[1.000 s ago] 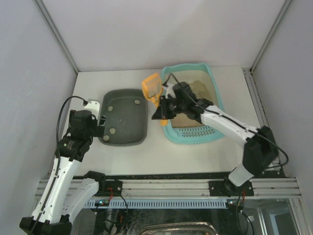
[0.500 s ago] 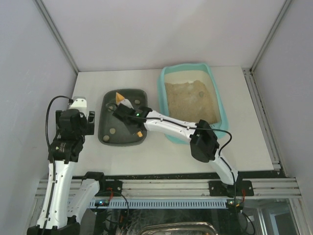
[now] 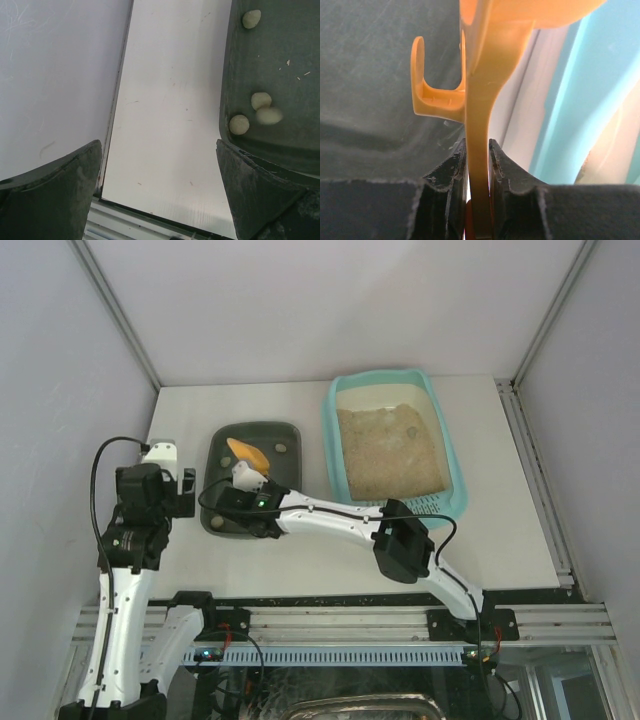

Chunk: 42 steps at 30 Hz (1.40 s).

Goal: Clean the litter box

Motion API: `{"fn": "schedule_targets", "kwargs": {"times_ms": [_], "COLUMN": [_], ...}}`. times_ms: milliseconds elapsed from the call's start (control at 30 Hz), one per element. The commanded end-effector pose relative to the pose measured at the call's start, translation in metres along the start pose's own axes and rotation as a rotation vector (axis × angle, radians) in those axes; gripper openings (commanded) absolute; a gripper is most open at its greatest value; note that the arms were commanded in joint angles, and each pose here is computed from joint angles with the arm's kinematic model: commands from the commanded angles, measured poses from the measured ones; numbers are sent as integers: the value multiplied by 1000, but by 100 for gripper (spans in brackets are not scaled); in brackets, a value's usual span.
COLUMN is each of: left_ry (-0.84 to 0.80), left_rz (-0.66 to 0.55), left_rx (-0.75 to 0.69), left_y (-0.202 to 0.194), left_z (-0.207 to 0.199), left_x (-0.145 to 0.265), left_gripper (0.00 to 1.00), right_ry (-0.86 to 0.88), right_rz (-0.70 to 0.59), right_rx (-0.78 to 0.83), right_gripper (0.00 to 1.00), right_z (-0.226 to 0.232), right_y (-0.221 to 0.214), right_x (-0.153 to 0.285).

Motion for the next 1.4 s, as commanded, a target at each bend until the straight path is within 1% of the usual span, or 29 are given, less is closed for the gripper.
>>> {"fn": "schedule_targets", "kwargs": {"times_ms": [0,100,133,200,267,400,500,567,667,700,733,800,867,967,1133,1367], "left_ry": [1,-65,-100,-194,-312,-541,-607,-674,-798,-847,-894,-984,-1077,-1154,-1162,-1160], "left_rz": [-89,-88,-78,-38,5,87,122,131,159,180,186,181,161,135,130,112], "left_rx": [62,42,31,5,-4,-10,-19,-23,-32,-37,-37,-28,-22,-28,-35,-38], "left_y": [25,35,38,42,42,39,37,36,36,35,36,40,45,50,47,42], "left_z": [8,3,0,-10,-25,-53,-60,-67,-77,-81,-84,-89,-93,-94,-94,-95], "left_x": [10,12,11,8,4,2,2,3,9,11,15,24,36,49,52,53], "left_gripper": [100,100,100,100,100,100,99,100,99,100,100,100,100,100,100,100], "right_ry": [-112,-139,-126,-43,-24,-6,57,93,37,20,19,77,42,6,-97,-267], "right_rz": [-86,-88,-81,-45,-4,152,283,353,458,522,552,624,687,746,822,823], "right_rx": [-6,-99,-137,-195,-263,-340,-425,-450,-458,-444,-452,-488,-492,-469,-398,-343], "right_gripper": [0,0,0,0,0,0,0,0,0,0,0,0,0,0,0,0], "right_z": [-21,-51,-63,-84,-113,-161,-195,-214,-241,-247,-251,-249,-250,-245,-236,-242], "right_y": [18,20,18,11,-4,-41,-63,-72,-82,-88,-90,-94,-97,-97,-109,-120], "right_x": [15,32,37,43,51,53,55,57,51,47,40,23,7,-20,-59,-81]}}
Point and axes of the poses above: each gripper's point midway between its finger pads, its own x axis back along the fingers, its own z axis along the line the jaws close on, y = z × x, the point moved 6 cm from there along x, back along the fingers, and after that the axes turned 4 degrees about -x, right-handed, at the moved point
